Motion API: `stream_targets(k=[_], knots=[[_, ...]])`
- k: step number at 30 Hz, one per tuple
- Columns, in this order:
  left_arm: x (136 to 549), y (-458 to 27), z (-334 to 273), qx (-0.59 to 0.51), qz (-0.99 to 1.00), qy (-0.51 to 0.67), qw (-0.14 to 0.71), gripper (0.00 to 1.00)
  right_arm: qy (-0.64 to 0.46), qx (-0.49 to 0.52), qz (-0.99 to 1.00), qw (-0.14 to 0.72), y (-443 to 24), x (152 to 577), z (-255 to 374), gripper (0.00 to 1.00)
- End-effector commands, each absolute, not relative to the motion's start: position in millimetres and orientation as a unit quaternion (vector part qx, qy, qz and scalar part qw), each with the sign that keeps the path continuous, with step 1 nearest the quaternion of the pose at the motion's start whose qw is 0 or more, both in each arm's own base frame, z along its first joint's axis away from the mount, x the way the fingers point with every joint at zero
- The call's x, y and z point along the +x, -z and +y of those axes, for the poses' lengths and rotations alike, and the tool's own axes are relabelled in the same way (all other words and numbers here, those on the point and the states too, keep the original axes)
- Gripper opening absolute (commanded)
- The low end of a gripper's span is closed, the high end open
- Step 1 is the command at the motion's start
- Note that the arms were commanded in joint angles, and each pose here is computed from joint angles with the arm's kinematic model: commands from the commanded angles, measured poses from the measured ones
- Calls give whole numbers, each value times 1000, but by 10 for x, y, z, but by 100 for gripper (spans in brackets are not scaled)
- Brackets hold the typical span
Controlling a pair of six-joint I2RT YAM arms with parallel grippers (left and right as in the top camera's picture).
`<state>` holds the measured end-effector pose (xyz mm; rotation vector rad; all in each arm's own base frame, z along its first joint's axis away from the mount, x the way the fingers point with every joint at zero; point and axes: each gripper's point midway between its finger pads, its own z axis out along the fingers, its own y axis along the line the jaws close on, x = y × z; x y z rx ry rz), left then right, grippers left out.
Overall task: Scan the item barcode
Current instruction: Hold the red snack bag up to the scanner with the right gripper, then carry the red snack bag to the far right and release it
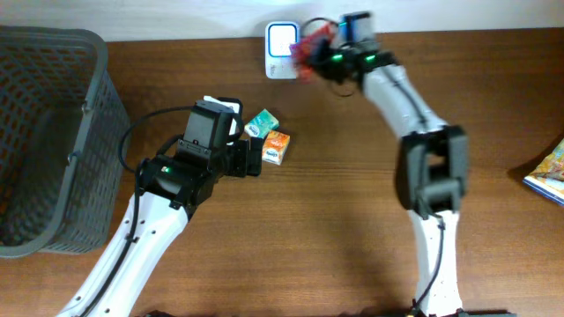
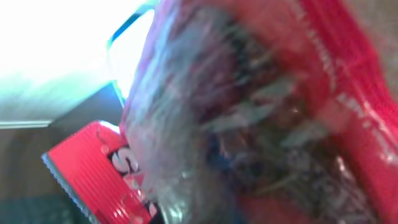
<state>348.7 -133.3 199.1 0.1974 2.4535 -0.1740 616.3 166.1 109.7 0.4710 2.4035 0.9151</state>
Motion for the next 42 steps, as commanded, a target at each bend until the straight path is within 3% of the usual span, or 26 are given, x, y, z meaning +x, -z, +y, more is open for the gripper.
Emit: stream_targets(k=[1,3,8,10,14,15,17,20,26,29,31,37,40,42], knots=[[3482,-2015,-1360,77,937,73,332,99,-236,218,872,370,-2207,6077,391,4],[3482,-2015,-1360,77,937,73,332,99,-192,276,877,344,-2190,5797,-417,4],[3482,-2015,-1360,77,937,73,332,99,-88,368,900,217,-1597,4826,-1936,4],[3482,-2015,-1360,77,937,73,332,99,-46,393,901,177,-1433,4448,-2375,4],[3482,-2015,-1360,77,937,73,332,99,-23,394,906,153,-1296,4183,-2708,9],[3482,-2014,-1360,77,937,73,332,99,-6,402,904,148,-1272,4121,-2806,15],[3482,-2015,-1360,77,937,73,332,99,26,412,900,143,-1263,4028,-2953,99],[3482,-2015,-1360,77,937,73,332,99,34,413,900,137,-1257,3995,-2962,99],[3482,-2015,-1360,77,937,73,332,99,-103,370,916,113,-1125,4234,-2204,100],[3482,-2015,-1360,77,937,73,332,99,-210,273,935,83,-983,4412,-1329,100],[3482,-2015,-1360,77,937,73,332,99,-286,157,942,74,-980,4507,-555,100],[3482,-2015,-1360,77,937,73,332,99,-304,-25,952,35,-925,4467,1269,97],[3482,-2015,-1360,77,937,73,332,99,-300,12,954,18,-922,4437,1820,97],[3482,-2015,-1360,77,937,73,332,99,-301,54,952,19,-936,4454,2202,89]])
